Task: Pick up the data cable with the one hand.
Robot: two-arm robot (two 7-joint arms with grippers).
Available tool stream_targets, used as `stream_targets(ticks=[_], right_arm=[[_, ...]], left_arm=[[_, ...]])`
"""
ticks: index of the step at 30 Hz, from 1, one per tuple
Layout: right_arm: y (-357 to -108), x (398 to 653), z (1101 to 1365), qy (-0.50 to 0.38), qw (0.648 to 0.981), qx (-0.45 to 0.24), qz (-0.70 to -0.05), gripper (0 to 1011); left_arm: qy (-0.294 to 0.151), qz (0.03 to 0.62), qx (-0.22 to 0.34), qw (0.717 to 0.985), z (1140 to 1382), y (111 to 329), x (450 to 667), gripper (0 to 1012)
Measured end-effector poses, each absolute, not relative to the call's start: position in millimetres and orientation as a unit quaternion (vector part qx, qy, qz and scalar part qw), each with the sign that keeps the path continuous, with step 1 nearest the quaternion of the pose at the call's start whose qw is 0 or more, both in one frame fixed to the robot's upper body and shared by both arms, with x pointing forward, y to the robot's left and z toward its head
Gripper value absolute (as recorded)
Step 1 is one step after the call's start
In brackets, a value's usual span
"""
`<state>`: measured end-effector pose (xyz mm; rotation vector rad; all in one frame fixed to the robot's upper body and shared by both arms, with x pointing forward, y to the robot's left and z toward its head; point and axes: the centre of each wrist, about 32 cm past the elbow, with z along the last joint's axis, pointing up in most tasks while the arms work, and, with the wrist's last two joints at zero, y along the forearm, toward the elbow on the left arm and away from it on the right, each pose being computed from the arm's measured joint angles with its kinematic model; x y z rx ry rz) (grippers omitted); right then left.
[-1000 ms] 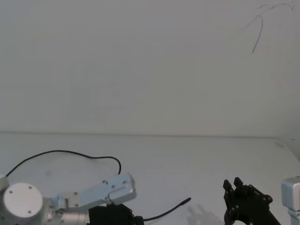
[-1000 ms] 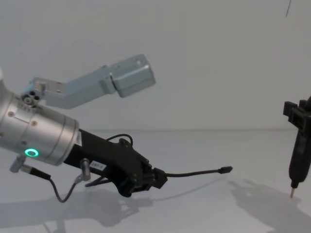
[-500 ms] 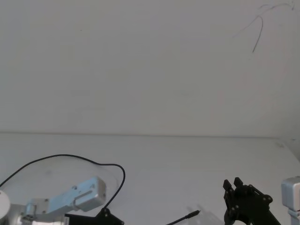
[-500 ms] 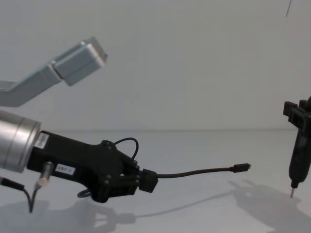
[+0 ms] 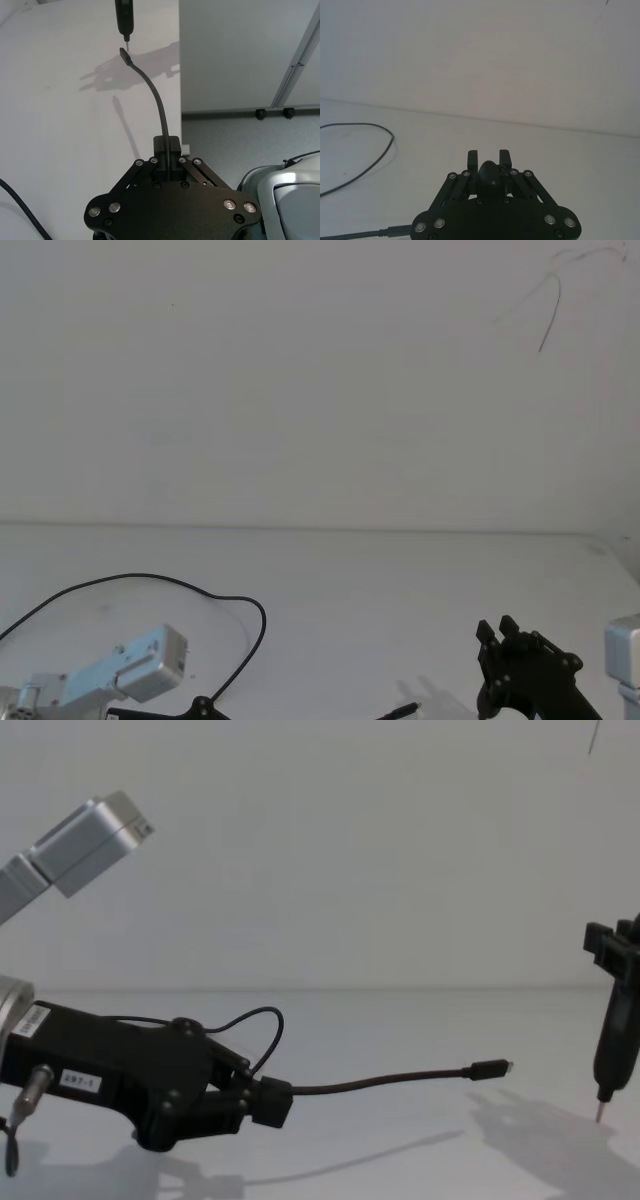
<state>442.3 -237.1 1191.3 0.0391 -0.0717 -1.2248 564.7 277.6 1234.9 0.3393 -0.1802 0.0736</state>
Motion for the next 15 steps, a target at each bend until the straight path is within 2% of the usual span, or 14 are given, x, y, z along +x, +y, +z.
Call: stream_targets(ticks=[15], right_arm=[[-236, 439, 1207, 0.015, 0.829, 0.068, -0.554, 251]], left_arm=[[-0.085, 0.030, 0.161, 0.983, 1232, 286, 564, 50]])
